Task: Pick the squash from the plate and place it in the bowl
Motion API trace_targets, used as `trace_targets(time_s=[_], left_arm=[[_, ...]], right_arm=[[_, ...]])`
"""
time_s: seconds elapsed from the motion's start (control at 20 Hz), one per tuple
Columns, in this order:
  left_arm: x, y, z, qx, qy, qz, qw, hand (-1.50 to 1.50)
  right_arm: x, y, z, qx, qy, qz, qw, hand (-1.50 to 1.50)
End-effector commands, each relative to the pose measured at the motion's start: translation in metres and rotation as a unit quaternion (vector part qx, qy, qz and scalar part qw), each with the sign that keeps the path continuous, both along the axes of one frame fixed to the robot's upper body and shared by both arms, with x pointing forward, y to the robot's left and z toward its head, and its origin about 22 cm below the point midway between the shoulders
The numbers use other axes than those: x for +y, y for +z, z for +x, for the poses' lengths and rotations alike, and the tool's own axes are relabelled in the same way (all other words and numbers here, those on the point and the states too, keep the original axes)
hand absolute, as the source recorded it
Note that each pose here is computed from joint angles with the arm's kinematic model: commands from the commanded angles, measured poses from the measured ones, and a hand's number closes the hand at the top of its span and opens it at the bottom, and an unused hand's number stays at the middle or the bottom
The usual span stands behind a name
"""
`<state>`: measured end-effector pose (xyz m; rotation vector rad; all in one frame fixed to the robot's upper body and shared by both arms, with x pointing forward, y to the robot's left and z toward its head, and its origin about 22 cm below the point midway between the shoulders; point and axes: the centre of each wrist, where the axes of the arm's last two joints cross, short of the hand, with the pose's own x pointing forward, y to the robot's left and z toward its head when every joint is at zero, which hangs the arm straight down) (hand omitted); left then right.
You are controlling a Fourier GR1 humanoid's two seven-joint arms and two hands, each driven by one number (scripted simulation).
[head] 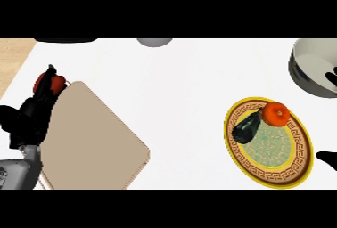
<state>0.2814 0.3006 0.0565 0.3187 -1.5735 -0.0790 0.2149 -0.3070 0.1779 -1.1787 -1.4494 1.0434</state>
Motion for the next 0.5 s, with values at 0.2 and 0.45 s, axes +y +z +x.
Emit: trace_targets(time_s=[0.2,0.45], left_arm=[[0.0,0.025,0.007,-0.004,-0.018,0.004,0.9998,0.0],[0.004,0.002,-0.001,0.001,-0.013,-0.007,0.9999,0.0]], right_arm=[[0.029,0.011,0.048,0.146,-0.057,-0.078,0.985,-1.5],[0.04,-0.018,0.072,0.215,-0.032,-0.078,0.973,-1.5]])
